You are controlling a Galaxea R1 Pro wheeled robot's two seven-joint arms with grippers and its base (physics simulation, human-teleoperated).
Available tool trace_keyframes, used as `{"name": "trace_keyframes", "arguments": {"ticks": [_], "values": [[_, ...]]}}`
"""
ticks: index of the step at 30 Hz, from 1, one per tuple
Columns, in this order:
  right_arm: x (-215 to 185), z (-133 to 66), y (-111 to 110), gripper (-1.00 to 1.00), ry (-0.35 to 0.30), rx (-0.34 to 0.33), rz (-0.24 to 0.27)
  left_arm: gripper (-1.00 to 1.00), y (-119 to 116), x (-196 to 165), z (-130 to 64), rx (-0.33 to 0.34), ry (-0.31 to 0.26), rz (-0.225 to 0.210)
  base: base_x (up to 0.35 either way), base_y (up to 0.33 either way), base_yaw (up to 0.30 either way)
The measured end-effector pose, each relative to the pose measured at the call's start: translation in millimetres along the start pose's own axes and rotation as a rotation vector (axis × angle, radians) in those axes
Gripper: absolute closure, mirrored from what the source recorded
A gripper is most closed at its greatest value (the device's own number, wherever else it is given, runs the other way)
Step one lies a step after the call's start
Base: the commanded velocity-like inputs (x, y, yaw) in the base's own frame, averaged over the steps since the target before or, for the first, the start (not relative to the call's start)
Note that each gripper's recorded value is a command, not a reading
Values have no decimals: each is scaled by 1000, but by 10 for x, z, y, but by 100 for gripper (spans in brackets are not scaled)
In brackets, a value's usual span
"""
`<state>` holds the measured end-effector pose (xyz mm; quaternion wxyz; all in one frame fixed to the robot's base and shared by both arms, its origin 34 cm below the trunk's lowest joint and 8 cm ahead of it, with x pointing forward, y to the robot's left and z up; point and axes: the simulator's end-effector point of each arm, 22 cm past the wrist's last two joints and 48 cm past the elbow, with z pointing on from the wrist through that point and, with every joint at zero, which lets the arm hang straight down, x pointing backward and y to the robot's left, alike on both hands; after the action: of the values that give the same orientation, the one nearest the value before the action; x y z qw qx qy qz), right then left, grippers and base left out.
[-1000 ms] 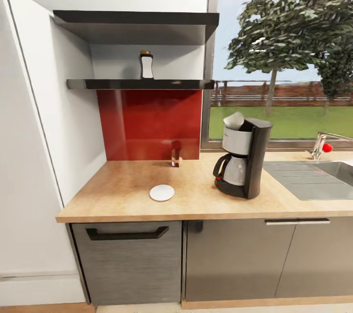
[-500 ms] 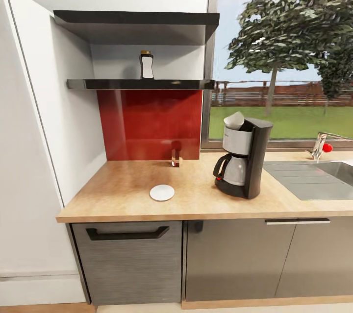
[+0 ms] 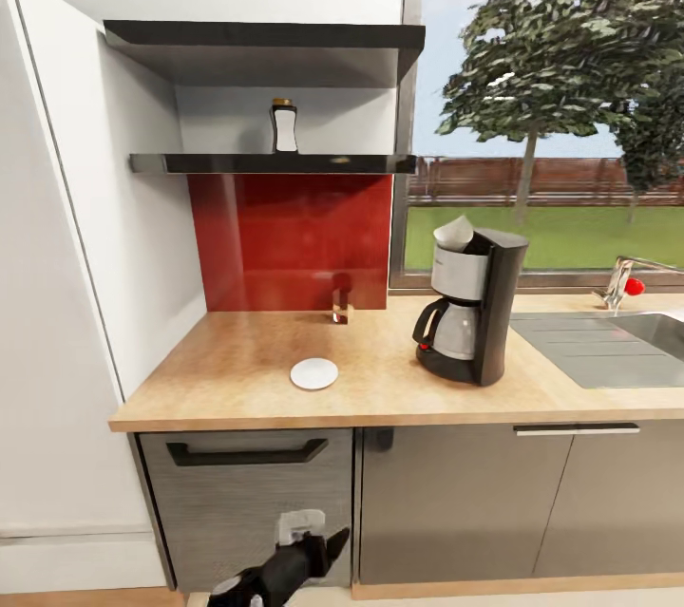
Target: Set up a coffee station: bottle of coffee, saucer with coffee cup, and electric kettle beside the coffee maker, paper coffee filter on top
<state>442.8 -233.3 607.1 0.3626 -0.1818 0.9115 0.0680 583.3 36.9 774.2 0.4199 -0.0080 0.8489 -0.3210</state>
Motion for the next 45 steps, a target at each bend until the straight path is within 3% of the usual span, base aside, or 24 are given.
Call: {"name": "trace_keyframes", "arguments": {"ticks": [5,7,12,15,23,25,26,27,28,29,30,34,40,43,45], "values": [[0,-1,-3,-100,0,1,0,-100,-720,-347,58,80,1,113,0,0,0],[0,0,-3,-100,0,1,1,-100,-1140,-574,1,140,-10,155,0,0,0],[0,0,-3,-100,0,1,1,-100,-1733,-947,-222,235,-29,190,0,0,0],[2,-2,-12,-100,0,3,1,-100,-2171,-1213,-485,284,-54,243,0,0,0],[1,-3,-99,-100,0,43,0,-100,-2623,-1638,-721,330,-130,331,0,0,0],[0,-4,-119,-100,0,53,-1,-100,-2838,-1985,-793,369,-183,360,0,0,0],[0,-4,-130,-100,0,59,-1,-100,-3120,-2398,-910,420,-238,398,0,0,0],[-1,-4,-134,-100,0,60,-1,-100,-3400,-2811,-1056,452,-291,462,0,0,0],[0,-5,-135,-100,0,61,-1,-100,-3562,-3005,-1148,473,-306,494,0,0,0],[5,-3,-134,-100,1,61,-1,-100,-3822,-3385,-1344,506,-346,537,0,0,0],[4,-5,-135,-100,1,62,-2,-100,-4118,-3857,-1634,527,-423,596,0,0,0],[6,-5,-134,-100,1,62,-3,-100,-4227,-4540,-1972,502,-482,599,0,0,0],[12,-5,-132,-100,3,61,-3,-100,-4362,-5606,-2646,478,-593,546,0,0,0],[13,-5,-131,-100,3,61,-3,-100,-4390,-6021,-2841,420,-634,518,0,0,0],[13,-5,-132,-100,3,61,-3,-100,-4281,-6324,-2959,306,-683,486,0,0,0]]}}
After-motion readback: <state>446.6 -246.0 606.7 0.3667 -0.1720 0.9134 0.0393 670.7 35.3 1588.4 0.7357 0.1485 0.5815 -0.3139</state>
